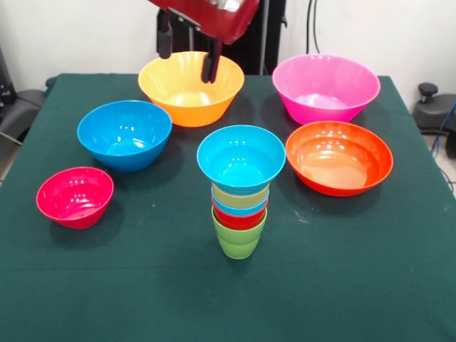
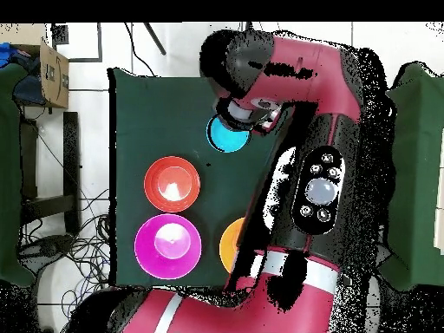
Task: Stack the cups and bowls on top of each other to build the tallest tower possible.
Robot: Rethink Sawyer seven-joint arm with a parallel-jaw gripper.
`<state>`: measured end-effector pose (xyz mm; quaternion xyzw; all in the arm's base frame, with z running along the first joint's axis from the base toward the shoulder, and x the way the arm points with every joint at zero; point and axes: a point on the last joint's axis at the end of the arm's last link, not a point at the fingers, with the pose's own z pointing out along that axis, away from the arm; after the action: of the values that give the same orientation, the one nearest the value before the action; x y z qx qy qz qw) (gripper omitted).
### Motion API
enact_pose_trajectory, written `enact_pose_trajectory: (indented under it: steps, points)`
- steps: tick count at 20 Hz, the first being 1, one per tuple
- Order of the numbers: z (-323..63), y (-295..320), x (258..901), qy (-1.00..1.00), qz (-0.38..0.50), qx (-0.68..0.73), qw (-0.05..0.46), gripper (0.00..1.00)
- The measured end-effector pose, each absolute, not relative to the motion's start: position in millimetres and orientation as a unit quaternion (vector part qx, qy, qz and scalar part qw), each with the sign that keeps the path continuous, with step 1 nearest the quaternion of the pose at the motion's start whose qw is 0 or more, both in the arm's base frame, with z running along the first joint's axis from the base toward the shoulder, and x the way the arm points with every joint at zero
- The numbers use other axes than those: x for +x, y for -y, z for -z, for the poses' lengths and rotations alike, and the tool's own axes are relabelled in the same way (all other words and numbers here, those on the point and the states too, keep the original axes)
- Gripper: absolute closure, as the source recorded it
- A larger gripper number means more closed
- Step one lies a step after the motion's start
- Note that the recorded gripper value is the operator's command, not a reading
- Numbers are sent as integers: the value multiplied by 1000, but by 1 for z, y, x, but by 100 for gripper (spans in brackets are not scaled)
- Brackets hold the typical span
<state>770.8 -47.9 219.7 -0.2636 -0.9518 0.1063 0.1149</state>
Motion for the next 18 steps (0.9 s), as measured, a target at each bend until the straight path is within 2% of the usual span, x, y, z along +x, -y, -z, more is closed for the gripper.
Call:
enact_pose_trajectory:
  steps: [18]
  points:
    - [-222, -13, 772, 960, -108, -230, 118, 0]
